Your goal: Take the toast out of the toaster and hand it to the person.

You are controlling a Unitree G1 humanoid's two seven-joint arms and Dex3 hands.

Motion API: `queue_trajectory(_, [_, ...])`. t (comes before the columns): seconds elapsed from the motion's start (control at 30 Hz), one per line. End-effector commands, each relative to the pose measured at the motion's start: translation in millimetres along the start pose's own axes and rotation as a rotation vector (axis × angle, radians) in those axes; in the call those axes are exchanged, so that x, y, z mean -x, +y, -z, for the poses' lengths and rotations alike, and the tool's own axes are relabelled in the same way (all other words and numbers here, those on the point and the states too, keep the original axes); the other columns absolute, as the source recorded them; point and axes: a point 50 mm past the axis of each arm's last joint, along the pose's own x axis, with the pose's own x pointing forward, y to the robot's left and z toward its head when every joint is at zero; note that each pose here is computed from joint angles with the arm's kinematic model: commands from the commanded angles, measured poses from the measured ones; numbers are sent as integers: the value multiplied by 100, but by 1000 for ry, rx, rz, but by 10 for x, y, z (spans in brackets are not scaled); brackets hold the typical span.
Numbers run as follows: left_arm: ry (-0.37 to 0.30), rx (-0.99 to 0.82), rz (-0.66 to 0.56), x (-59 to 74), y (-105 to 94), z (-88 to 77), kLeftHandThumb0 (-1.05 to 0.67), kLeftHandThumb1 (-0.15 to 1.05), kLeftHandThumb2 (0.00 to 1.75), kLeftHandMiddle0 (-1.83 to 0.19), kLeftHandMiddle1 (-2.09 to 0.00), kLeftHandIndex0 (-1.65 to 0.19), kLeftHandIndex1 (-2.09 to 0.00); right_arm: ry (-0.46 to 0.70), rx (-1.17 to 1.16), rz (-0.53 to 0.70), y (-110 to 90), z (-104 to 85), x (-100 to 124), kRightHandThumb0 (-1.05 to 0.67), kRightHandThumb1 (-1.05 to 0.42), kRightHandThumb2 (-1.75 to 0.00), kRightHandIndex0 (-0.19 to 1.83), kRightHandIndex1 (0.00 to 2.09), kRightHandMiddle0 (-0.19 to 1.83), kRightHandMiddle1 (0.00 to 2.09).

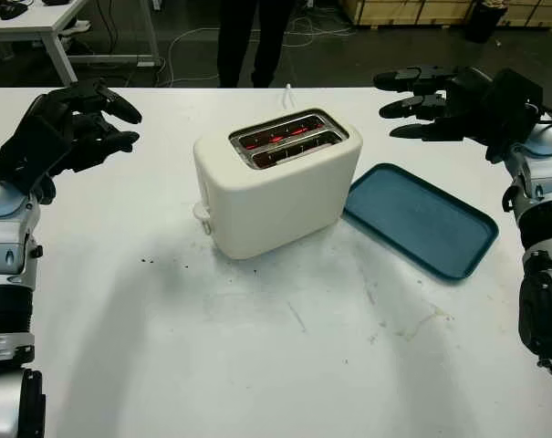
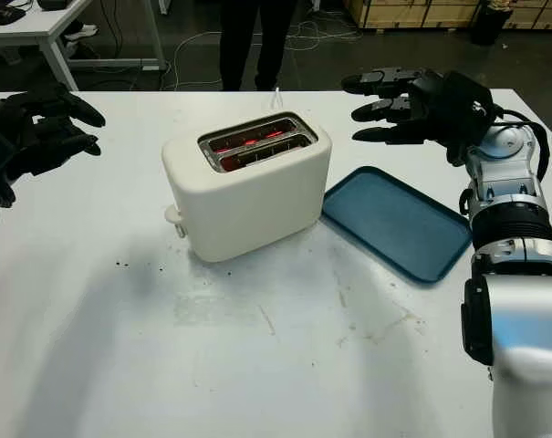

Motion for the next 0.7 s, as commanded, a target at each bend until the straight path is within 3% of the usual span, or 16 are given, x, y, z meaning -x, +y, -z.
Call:
queue_trajectory(0.0, [-16,3,2,-36,-7,-44,-105,86,0,-64,-131,-60,-117,-9,21,4,-8,-26,-4,-84,-74,0,33,58,55,0])
queue_trajectory(0.67, [-17,-9,-4,-30,0,-44,-105,87,0,-64,-132,-60,-118,-13,12,-5,-2,-26,-6,-82,-75,0,31,61,54,0])
